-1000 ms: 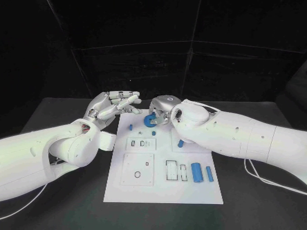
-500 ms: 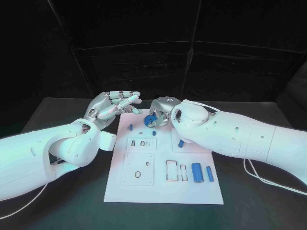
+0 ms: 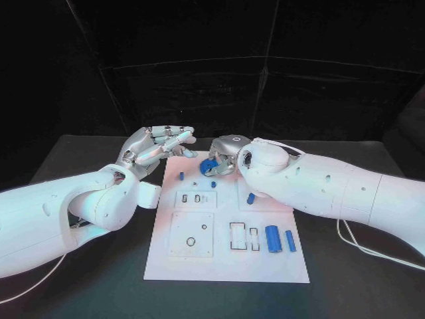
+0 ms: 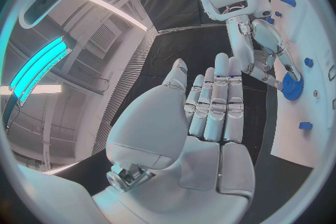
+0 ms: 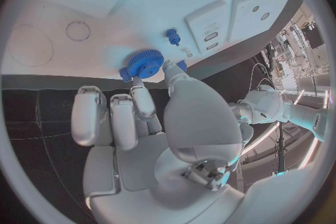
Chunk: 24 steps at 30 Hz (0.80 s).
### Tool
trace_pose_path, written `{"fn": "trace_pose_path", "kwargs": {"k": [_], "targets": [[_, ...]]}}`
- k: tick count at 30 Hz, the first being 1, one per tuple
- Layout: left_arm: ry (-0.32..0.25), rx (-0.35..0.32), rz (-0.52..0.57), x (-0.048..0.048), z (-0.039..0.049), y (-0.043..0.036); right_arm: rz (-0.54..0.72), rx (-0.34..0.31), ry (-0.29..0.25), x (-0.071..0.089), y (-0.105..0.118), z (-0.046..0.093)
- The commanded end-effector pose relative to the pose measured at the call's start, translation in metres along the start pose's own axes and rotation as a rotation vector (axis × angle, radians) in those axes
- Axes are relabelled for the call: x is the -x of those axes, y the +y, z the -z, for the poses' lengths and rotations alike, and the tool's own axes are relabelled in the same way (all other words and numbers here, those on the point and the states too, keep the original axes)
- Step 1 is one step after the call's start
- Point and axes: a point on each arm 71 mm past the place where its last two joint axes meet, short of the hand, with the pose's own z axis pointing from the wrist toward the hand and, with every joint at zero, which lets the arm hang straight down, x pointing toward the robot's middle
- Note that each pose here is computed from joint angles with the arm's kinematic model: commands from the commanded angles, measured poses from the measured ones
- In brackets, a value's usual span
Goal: Assemble the parts on the task board
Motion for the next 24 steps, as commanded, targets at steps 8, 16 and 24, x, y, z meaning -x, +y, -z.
{"fn": "trace_pose_path", "kwargs": {"k": [8,16,24], "targets": [[0.006,-0.007,-0.001,-0.0005,-0.0005,-0.0013,-0.004,-0.024,0.024,-0.001,-0.004,0.001],[0.005,-0.007,-0.002,-0.0004,-0.0005,-0.0014,-0.009,-0.026,0.025,-0.001,-0.006,0.003],[-0.002,-0.009,-0.006,0.0031,-0.0004,-0.0016,-0.084,-0.002,-0.131,0.011,-0.012,0.011]]}}
